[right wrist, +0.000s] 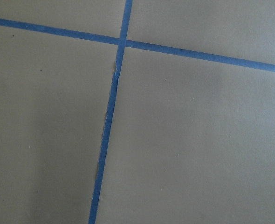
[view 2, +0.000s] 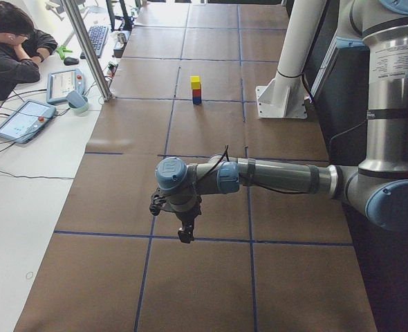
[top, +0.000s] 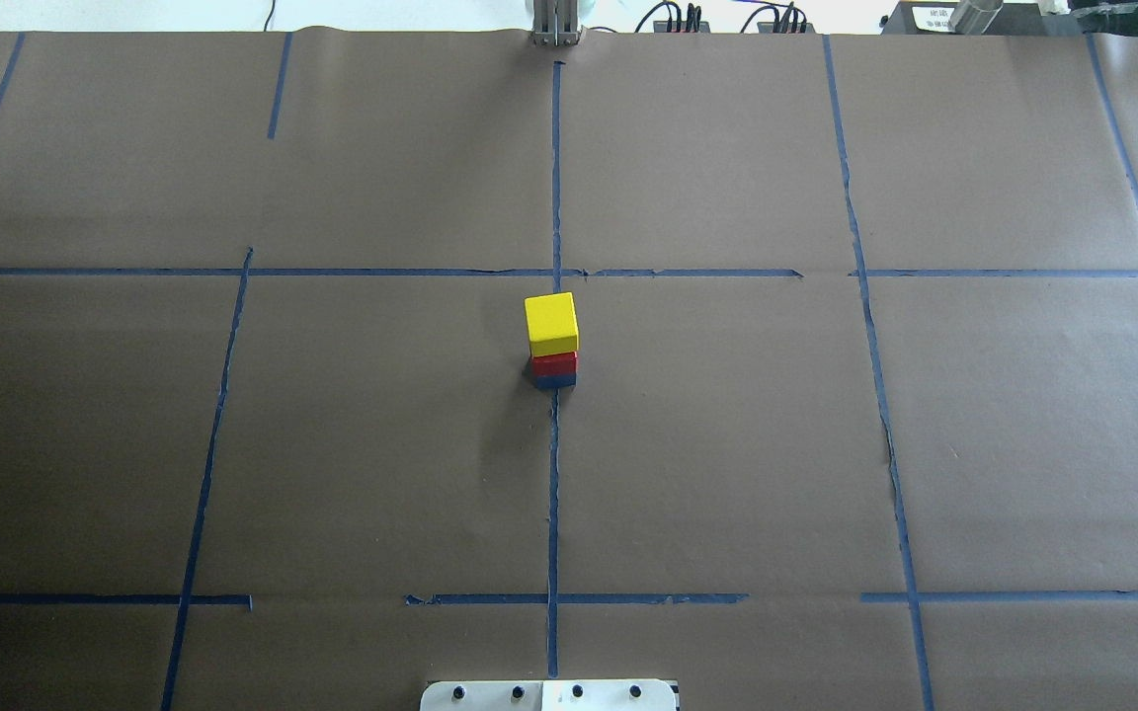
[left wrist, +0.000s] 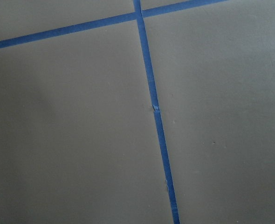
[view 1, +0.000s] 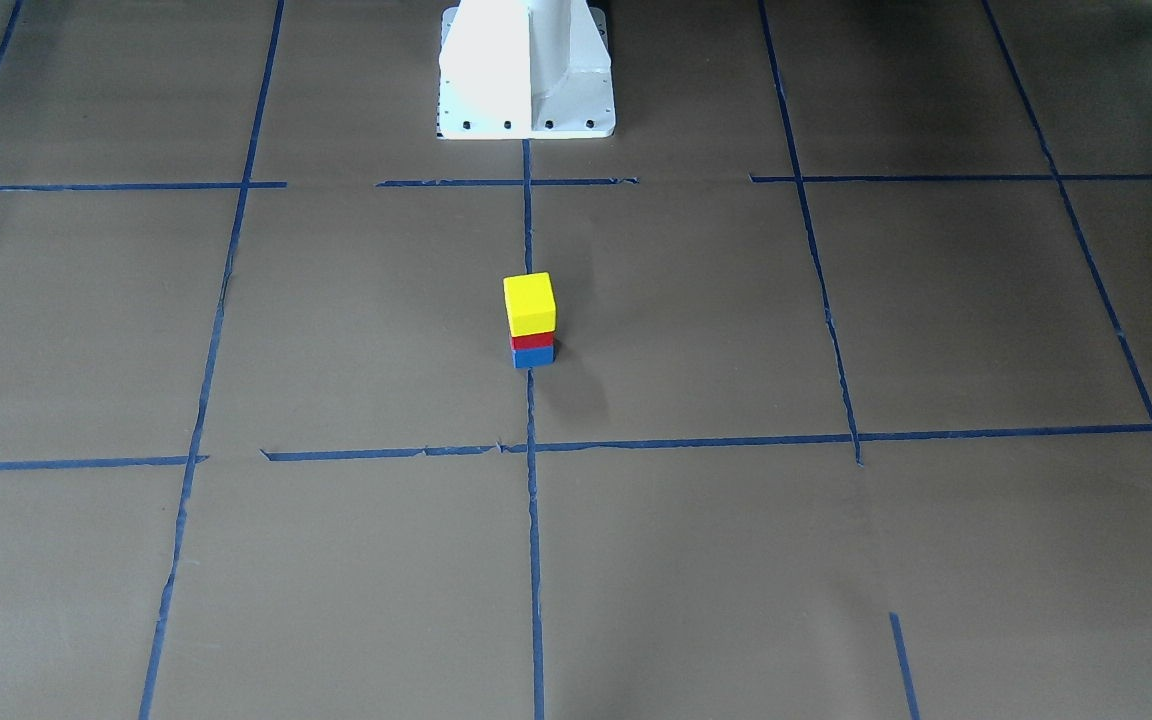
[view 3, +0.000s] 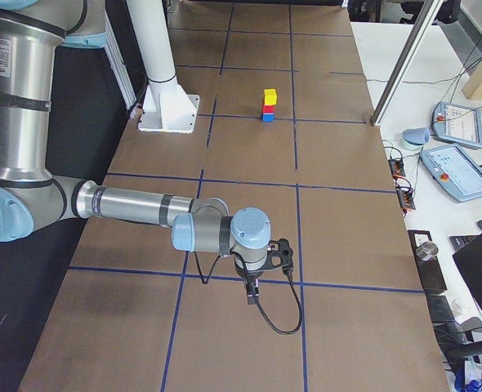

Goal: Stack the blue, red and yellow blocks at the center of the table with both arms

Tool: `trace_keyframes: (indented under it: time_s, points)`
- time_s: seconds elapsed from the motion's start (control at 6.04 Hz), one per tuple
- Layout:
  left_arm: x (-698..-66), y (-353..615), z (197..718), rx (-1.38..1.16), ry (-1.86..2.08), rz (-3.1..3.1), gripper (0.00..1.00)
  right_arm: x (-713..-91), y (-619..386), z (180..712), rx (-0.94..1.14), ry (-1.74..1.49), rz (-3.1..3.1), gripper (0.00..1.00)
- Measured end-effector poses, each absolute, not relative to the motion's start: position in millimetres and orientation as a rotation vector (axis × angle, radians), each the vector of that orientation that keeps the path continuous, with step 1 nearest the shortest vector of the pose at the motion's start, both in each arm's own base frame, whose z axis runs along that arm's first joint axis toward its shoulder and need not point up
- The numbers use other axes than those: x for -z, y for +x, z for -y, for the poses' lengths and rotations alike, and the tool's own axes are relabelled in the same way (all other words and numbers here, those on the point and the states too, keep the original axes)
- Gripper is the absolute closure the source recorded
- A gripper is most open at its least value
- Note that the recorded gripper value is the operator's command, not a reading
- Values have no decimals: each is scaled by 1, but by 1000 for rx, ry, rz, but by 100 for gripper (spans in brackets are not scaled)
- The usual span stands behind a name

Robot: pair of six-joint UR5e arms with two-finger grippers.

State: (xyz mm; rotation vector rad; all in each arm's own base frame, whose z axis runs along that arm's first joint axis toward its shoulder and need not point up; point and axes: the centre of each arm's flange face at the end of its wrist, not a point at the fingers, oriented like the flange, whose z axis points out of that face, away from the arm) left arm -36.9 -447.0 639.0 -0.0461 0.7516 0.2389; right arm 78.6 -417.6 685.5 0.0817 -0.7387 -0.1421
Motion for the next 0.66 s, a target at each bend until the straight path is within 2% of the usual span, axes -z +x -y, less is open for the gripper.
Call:
trace_keyframes:
  time_s: [0.66]
  points:
    - [-626,-38,442,-249,-21,-749,0,-687,78,417,143,79,739,0]
